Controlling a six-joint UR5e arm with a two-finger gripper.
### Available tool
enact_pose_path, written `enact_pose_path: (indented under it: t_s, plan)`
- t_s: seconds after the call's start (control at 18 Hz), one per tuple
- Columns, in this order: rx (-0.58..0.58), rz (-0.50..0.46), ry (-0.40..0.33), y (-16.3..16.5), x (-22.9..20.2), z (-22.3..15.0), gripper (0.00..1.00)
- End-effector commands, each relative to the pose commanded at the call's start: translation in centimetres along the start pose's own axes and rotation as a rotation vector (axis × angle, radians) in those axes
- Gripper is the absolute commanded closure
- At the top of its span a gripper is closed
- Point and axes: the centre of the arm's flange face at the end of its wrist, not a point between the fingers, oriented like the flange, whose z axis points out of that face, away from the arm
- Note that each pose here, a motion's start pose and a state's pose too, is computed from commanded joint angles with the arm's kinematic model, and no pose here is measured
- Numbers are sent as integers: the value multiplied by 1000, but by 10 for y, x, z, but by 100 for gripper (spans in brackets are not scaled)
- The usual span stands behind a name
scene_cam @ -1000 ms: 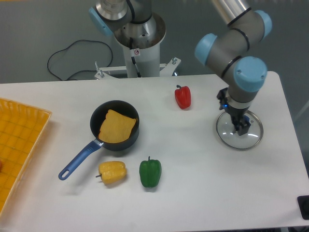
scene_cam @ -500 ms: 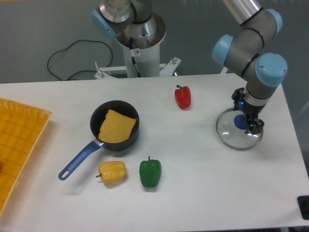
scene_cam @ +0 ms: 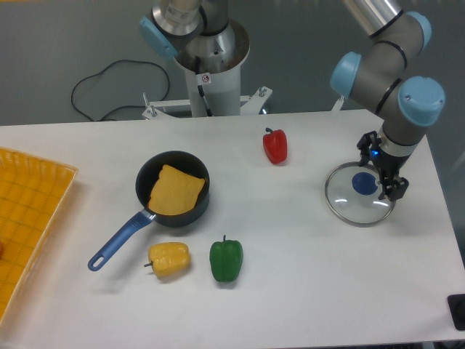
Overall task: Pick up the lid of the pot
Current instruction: 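Lower the gripper onto the blue knob and close on it, then hold the blue knob of the glass lid in the gripper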
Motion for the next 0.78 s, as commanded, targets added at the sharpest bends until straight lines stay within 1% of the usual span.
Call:
enact_pose_path:
  t_s: [0.5, 0.78]
  plan:
    - [6, 7, 14, -5, 1, 18, 0]
    - [3, 9, 18, -5, 0, 19, 0]
